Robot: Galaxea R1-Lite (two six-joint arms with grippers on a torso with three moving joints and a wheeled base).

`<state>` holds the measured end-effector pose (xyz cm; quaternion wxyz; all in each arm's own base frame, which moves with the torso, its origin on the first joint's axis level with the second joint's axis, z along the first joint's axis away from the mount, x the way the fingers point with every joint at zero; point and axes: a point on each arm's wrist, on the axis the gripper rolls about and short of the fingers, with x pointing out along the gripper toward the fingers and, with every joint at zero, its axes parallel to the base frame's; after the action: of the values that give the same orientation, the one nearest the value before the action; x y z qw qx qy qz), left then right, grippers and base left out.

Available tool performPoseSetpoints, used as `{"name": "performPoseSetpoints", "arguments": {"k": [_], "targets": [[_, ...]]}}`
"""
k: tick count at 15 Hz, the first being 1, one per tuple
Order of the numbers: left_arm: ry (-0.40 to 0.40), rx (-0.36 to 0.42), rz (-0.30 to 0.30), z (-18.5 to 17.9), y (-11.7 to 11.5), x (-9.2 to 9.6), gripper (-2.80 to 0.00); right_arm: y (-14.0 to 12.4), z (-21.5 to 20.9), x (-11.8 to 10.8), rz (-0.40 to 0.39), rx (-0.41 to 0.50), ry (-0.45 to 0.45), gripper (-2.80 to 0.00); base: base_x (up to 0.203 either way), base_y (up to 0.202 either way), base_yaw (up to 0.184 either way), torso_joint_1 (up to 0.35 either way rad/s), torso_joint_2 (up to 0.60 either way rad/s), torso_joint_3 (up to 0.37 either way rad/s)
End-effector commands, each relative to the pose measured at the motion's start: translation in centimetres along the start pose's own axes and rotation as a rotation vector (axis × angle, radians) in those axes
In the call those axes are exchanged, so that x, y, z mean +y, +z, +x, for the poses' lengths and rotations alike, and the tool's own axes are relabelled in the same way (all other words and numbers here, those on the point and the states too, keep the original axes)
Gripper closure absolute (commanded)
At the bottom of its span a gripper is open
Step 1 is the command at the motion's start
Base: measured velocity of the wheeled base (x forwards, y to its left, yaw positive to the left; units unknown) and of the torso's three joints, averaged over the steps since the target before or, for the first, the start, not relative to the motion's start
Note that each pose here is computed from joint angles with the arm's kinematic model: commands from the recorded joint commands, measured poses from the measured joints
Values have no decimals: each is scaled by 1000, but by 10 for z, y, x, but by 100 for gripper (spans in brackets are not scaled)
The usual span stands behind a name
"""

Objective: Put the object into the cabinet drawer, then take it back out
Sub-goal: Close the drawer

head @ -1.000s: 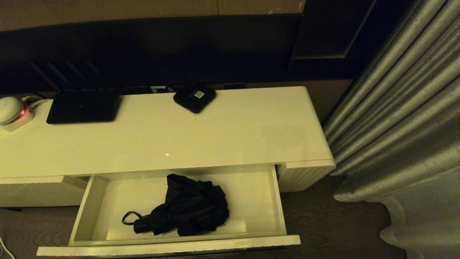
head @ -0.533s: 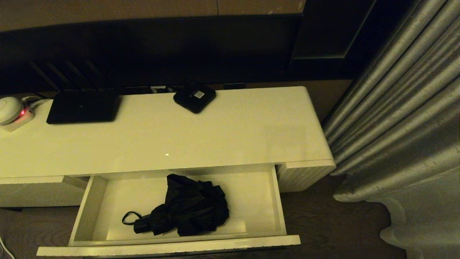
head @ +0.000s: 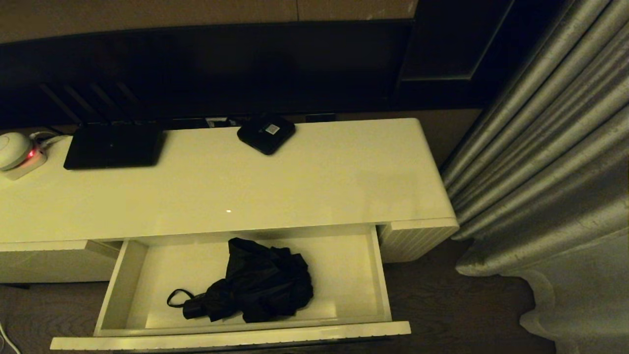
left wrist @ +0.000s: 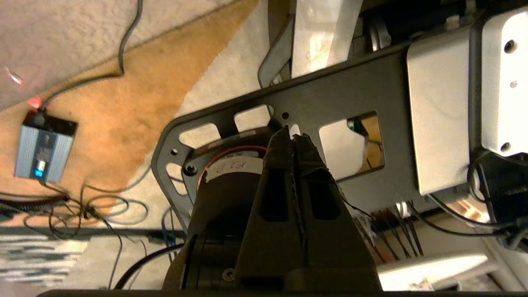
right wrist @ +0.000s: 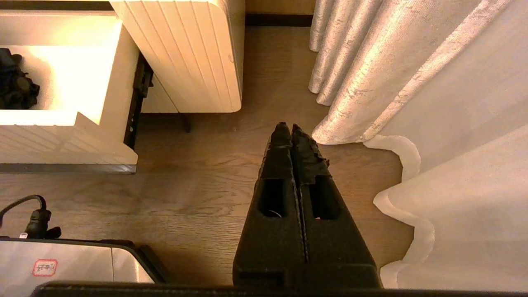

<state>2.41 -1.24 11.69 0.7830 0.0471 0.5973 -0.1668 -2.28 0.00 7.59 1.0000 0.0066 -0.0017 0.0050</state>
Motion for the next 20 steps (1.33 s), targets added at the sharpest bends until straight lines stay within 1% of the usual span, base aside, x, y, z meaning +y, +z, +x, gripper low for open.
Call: {"name": "performPoseSetpoints", "arguments": {"k": [1, 3, 6, 8, 10, 11, 12, 14, 15, 16, 20], "targets": [[-2, 52, 1, 0, 13, -1, 0, 0, 0, 0, 1, 2, 1, 0, 0, 0, 0, 0, 0, 0], [-18, 109, 0, 2, 27, -3, 0, 0, 0, 0, 1, 0, 1, 0, 0, 0, 0, 0, 0, 0], [-25, 151, 3, 3, 54, -6, 0, 0, 0, 0, 1, 2, 1, 0, 0, 0, 0, 0, 0, 0], [-29, 149, 0, 1, 68, -8, 0, 0, 0, 0, 1, 0, 1, 0, 0, 0, 0, 0, 0, 0], [-53, 110, -9, -7, 79, -10, 0, 0, 0, 0, 1, 2, 1, 0, 0, 0, 0, 0, 0, 0], [-80, 88, -20, -12, 82, -11, 0, 0, 0, 0, 1, 2, 1, 0, 0, 0, 0, 0, 0, 0], [-91, 82, -33, -15, 84, -12, 0, 0, 0, 0, 1, 1, 1, 0, 0, 0, 0, 0, 0, 0], [-101, 97, -39, -18, 84, -13, 0, 0, 0, 0, 1, 2, 1, 0, 0, 0, 0, 0, 0, 0], [-139, 145, -41, -17, 84, -14, 0, 0, 0, 0, 1, 3, 1, 0, 0, 0, 0, 0, 0, 0], [-166, 176, -43, -16, 86, -14, 0, 0, 0, 0, 1, 1, 1, 0, 0, 0, 0, 0, 0, 0], [-182, 293, -67, 4, 119, -18, 0, 0, 0, 0, 1, 0, 1, 0, 0, 0, 0, 0, 0, 0]]}}
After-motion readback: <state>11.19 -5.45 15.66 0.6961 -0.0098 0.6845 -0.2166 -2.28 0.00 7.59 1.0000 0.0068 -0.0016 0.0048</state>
